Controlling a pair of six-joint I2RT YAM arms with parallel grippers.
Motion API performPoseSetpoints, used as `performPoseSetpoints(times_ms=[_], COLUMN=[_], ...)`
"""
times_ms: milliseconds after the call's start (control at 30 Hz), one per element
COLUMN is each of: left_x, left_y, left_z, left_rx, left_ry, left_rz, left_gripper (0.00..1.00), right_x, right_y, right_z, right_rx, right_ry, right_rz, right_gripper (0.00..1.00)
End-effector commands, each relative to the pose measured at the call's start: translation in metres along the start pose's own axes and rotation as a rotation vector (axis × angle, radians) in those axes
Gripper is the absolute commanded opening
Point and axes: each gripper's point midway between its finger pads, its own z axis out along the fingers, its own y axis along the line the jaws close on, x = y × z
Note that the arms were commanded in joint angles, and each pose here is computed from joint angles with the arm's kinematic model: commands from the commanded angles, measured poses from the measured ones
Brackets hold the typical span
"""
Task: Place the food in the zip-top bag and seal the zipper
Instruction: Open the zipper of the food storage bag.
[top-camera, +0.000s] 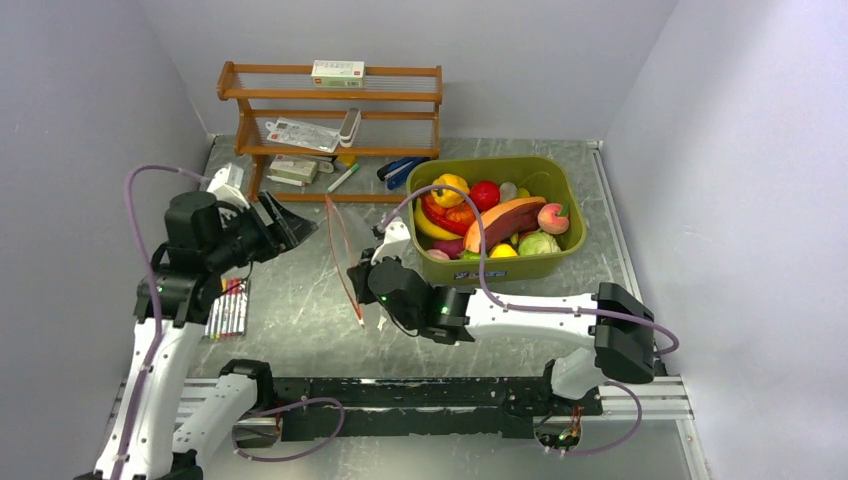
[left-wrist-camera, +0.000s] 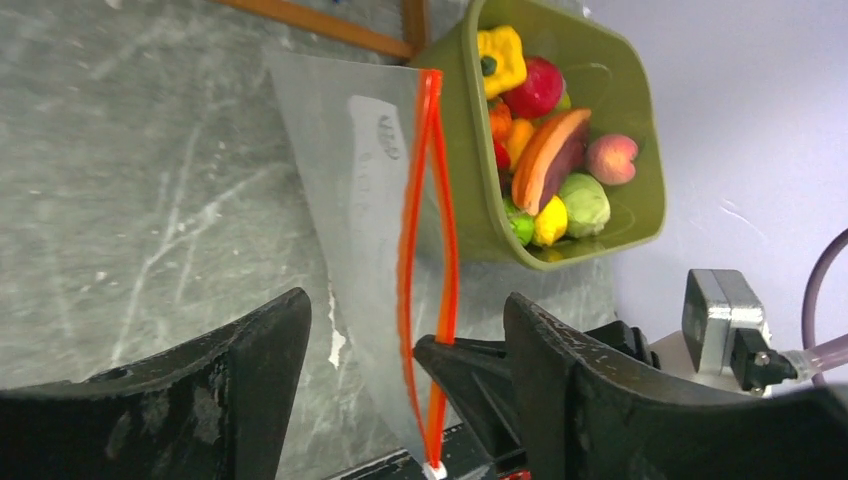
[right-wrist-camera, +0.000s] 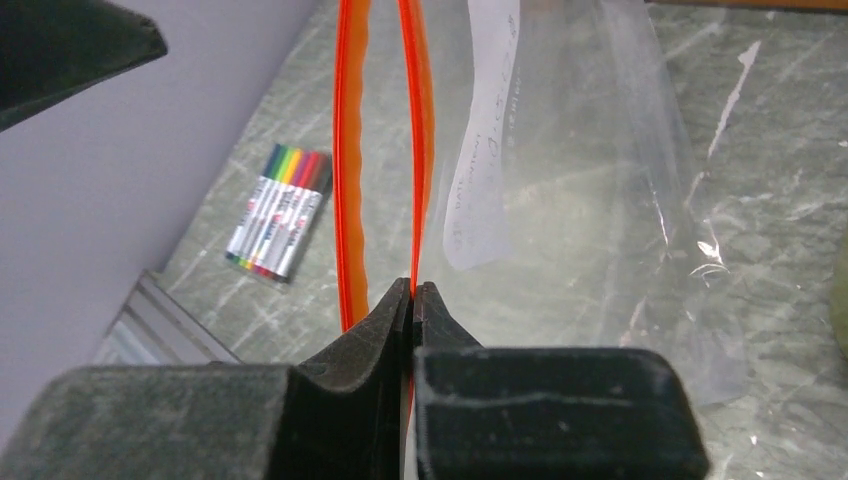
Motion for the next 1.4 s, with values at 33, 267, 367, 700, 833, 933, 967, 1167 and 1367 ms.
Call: performPoseSetpoints(times_ms=[33, 267, 367, 700, 833, 933, 967, 1167, 1367], left_x=[-0.007, -0.022, -0.026, 0.012, 0.026, 0.027, 0.026, 0.021, 0.020], left_y=[0.013, -0.035, -0.054, -0.057, -0.053, -0.043, -0.038, -0.007, 0.000], left_z=[-0.039, -0.063, -0.067, -0.017, -0.004, 0.004, 0.007, 0.018, 0.023], left_rx=[-0.157, 0.013, 0.096, 0.345, 0.408, 0.375, 0.346, 0.187, 0.158], left_ry=[-0.039, -0.079, -0.089, 0.079, 0.146, 0.135, 0.127, 0.089, 0.083], left_rz=[0.078, 0.121, 0.132, 0.141, 0.155, 0.170, 0.176, 0.204, 0.218], left_gripper=[0.78, 0.80, 0.78, 0.76, 0.79, 0.80, 0.80, 0.67, 0.57], right_x=[-0.040, -0.095, -0.109, -0.077, -0.071, -0.067, -0.068, -0.067, -0.064], right_y=[0.024, 0.064, 0.065, 0.043, 0.042, 0.044, 0.045, 0.042, 0.041], right_z=[-0.009, -0.029, -0.034, -0.023, -0.017, -0.014, -0.014, -0.016, -0.014], right_rx=[-0.076, -0.220, -0.215, -0.148, -0.127, -0.130, -0.135, -0.128, -0.123], right_ry=[-0.070, -0.155, -0.184, -0.149, -0.134, -0.121, -0.121, -0.119, -0.114], right_rz=[0.073, 0.148, 0.185, 0.210, 0.177, 0.165, 0.168, 0.169, 0.159], right_gripper=[0.00, 0.00, 0.00, 0.00, 0.00, 0.00, 0.00, 0.00, 0.00])
